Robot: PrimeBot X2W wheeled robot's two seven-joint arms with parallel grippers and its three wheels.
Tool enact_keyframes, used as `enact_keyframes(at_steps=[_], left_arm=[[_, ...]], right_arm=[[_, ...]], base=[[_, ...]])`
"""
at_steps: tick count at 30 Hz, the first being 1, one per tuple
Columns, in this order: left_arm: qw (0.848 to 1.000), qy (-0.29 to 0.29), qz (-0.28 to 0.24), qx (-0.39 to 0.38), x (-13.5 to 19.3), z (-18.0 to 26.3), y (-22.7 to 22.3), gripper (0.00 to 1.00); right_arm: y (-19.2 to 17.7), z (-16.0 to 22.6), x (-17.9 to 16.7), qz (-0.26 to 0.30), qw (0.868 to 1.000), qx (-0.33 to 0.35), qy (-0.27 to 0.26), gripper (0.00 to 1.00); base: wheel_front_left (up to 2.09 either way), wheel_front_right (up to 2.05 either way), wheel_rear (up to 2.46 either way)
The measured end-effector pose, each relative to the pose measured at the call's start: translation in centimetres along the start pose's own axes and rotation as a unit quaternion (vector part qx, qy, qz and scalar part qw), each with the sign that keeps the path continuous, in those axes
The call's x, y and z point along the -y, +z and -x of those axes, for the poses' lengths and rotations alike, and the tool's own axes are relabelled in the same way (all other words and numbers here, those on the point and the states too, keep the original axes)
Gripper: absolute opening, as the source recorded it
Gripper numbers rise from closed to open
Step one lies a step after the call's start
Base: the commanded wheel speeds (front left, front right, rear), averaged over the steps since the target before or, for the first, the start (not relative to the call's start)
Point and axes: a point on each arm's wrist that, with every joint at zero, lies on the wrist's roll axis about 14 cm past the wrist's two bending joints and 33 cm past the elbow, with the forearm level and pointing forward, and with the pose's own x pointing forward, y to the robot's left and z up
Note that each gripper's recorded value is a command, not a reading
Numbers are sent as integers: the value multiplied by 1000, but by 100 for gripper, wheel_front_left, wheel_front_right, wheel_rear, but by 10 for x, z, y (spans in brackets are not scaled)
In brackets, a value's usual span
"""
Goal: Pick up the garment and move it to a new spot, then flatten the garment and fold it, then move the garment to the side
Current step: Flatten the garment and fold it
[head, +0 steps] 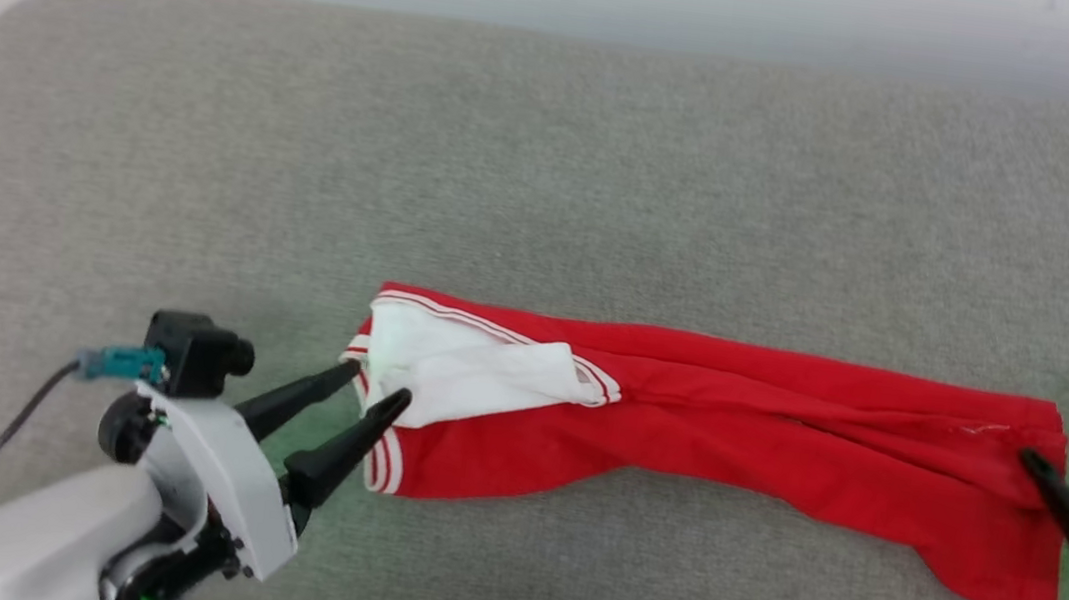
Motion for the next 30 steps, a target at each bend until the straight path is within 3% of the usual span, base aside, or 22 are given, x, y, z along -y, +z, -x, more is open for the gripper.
enact_keyframes(at_steps=[7, 17, 25, 30], left_arm=[[996, 38, 17, 77, -2, 20, 16, 100], [964, 166, 56, 200, -25, 69, 12, 100], [938, 261, -58, 219, -36, 102, 10, 100], [927, 277, -124, 222, -30, 105, 16, 100]], right_arm=[[1, 9, 16, -46, 999, -13, -16, 100], [-26, -13, 8, -64, 992, -106, -8, 100], [-34, -29, -1, -42, 987, -155, -2, 100], [-39, -29, -1, -33, 984, -177, -7, 100]], base=[[0, 0, 0], [0, 0, 0], [0, 0, 0], [0, 0, 0]])
